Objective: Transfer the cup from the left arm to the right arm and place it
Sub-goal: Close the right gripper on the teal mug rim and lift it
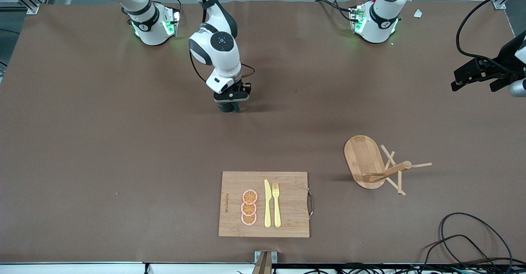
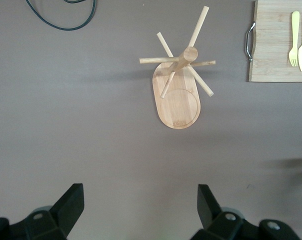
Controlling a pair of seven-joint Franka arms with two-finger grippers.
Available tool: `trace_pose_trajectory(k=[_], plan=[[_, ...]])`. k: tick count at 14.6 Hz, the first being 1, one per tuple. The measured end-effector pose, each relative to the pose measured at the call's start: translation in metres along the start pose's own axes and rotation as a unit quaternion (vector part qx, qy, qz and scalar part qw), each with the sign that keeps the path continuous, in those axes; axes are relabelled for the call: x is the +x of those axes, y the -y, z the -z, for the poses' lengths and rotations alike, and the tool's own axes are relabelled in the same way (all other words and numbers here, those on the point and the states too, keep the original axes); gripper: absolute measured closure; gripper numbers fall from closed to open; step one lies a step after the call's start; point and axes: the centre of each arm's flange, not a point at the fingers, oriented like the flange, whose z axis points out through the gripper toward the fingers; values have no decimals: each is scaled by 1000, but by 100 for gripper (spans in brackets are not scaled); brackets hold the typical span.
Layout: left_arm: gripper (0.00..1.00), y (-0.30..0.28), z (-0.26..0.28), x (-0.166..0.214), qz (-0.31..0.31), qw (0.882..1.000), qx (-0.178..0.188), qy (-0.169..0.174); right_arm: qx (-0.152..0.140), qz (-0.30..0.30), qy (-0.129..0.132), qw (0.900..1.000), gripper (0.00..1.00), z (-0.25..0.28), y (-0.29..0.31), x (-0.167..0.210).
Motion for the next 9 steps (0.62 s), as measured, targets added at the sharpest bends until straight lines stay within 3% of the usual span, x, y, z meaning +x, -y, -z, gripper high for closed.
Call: trace_pose_trajectory(k=[3,4,6,9], plan=[[0,0,0,0,0,1000,0,0,0,0,0,1000,86,0,0,0],[0,0,0,0,0,1000,0,0,0,1,0,1000,86,0,0,0],[0,0,0,0,0,1000,0,0,-6,5,3,1000,96,0,-1,0],[0,0,0,0,0,1000,0,0,-29,15,20,999,96,5,-6,5]])
